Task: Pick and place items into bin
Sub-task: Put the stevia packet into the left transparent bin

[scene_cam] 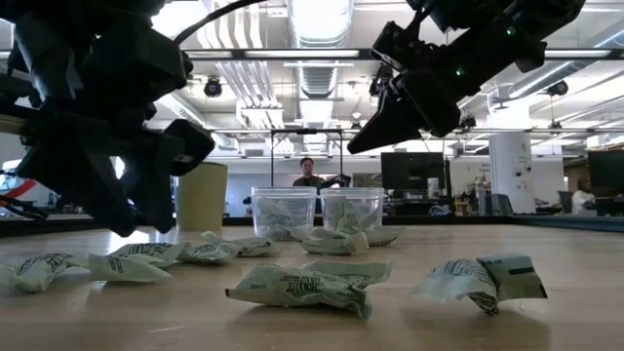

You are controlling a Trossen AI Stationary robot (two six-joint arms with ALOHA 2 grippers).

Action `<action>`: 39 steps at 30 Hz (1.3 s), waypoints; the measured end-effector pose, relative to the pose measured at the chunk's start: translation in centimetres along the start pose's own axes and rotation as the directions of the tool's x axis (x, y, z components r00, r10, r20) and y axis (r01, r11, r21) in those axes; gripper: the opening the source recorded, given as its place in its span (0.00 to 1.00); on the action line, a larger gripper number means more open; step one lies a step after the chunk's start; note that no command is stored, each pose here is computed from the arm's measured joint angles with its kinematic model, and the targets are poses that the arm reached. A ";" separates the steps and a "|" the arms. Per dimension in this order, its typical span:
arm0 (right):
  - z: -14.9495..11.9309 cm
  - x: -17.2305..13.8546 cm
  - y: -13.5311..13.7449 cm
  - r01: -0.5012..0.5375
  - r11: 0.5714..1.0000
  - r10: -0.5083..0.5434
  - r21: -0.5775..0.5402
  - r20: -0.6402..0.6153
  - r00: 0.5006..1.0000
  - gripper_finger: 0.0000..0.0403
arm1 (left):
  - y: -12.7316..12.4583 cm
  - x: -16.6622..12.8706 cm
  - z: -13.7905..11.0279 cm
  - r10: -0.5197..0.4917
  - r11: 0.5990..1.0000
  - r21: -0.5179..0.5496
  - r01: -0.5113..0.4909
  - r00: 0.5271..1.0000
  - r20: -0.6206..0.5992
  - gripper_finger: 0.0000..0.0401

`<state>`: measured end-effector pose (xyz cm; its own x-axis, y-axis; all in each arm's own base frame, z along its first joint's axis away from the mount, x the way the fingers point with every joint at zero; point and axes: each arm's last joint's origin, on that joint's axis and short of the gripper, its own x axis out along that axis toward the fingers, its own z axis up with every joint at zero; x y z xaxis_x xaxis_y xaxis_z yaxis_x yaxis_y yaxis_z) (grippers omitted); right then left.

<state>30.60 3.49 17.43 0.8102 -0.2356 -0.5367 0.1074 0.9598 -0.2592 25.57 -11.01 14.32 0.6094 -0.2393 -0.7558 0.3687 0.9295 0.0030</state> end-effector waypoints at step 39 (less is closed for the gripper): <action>-0.1 0.0 0.0 0.000 1.000 0.001 0.016 -0.008 1.000 0.22 | -1.2 1.6 -0.7 -0.015 1.000 0.011 0.015 1.000 0.003 0.27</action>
<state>30.52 3.48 17.34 0.8055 -0.2363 -0.5434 0.1163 0.9623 -0.2460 25.56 -12.35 12.63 0.6062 -0.2542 -0.7536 0.3852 0.9228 -0.0013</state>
